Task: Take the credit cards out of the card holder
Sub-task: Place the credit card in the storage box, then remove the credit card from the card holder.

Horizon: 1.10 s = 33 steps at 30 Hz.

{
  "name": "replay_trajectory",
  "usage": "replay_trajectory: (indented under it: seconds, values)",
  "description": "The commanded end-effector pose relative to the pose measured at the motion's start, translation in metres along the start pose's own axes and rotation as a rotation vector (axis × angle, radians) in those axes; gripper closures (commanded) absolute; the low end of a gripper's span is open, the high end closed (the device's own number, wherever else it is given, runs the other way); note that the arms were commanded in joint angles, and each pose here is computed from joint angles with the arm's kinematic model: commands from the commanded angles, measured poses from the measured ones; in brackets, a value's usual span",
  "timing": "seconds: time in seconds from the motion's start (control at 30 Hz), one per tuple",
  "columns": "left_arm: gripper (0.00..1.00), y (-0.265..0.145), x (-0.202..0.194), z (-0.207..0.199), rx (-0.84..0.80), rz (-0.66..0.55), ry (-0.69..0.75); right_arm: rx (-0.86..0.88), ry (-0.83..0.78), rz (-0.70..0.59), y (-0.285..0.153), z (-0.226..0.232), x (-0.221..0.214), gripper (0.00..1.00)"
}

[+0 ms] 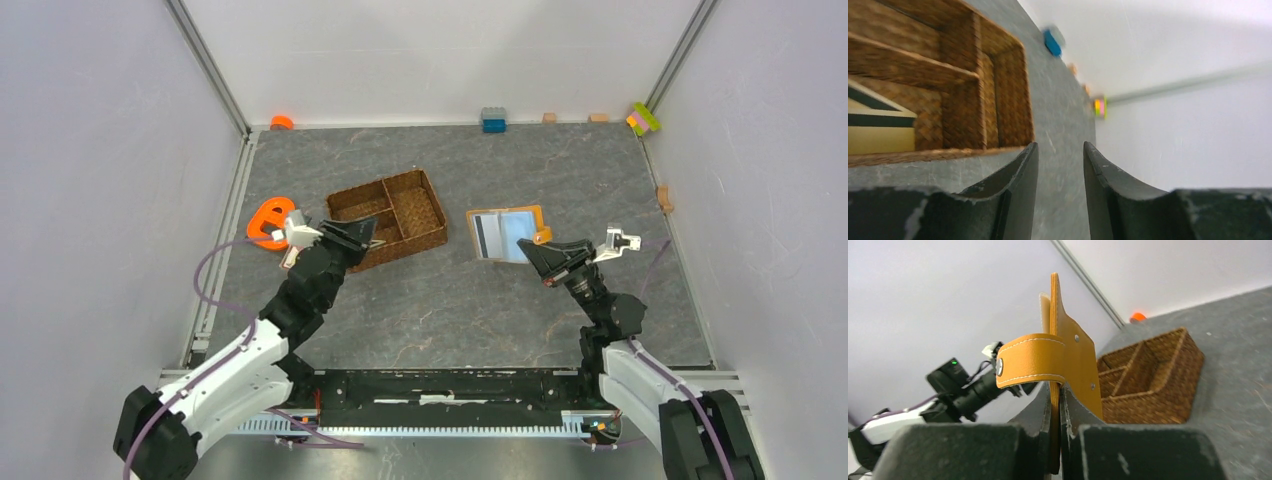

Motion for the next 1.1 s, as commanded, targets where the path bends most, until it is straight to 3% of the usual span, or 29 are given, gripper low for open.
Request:
replay_trajectory:
  seconds: [0.0, 0.1, 0.17, 0.3, 0.43, 0.9, 1.07]
  values:
    - [0.53, -0.013, -0.029, -0.034, -0.455, 0.251, 0.406, 0.139, 0.044, -0.001, -0.032, 0.017, -0.016, 1.00]
    - [0.47, -0.016, -0.046, -0.051, -0.617, 0.422, 0.548, 0.231, 0.045, -0.031, -0.036, 0.033, -0.011, 1.00]
    - [0.43, -0.017, -0.053, -0.052, -0.673, 0.480, 0.568, 0.291, 0.052, -0.039, -0.037, 0.043, -0.007, 1.00]
    - [0.25, -0.032, -0.061, -0.060, -0.886, 0.511, 0.510, 0.345, 0.074, -0.016, -0.036, 0.052, -0.006, 1.00]
    - [0.16, -0.042, -0.062, -0.066, -0.963, 0.508, 0.482, 0.341, 0.073, -0.029, -0.038, 0.052, -0.006, 1.00]
    - [0.14, -0.026, -0.104, -0.059, -0.920, 0.658, 0.496, 0.419, 0.050, -0.012, -0.038, 0.065, -0.005, 1.00]
    - [0.14, -0.026, -0.113, -0.063, -0.973, 0.704, 0.461, 0.446, 0.051, 0.004, -0.036, 0.070, -0.008, 1.00]
Point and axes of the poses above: each gripper's point midway between its finger pads, its own y axis out along the fingers, its own z axis along the line the jaws close on, x = y × z, the point moved 7 cm from there along -y, back along the fingers, and after that the axes turned 3 degrees about y, right-handed, at the moved point
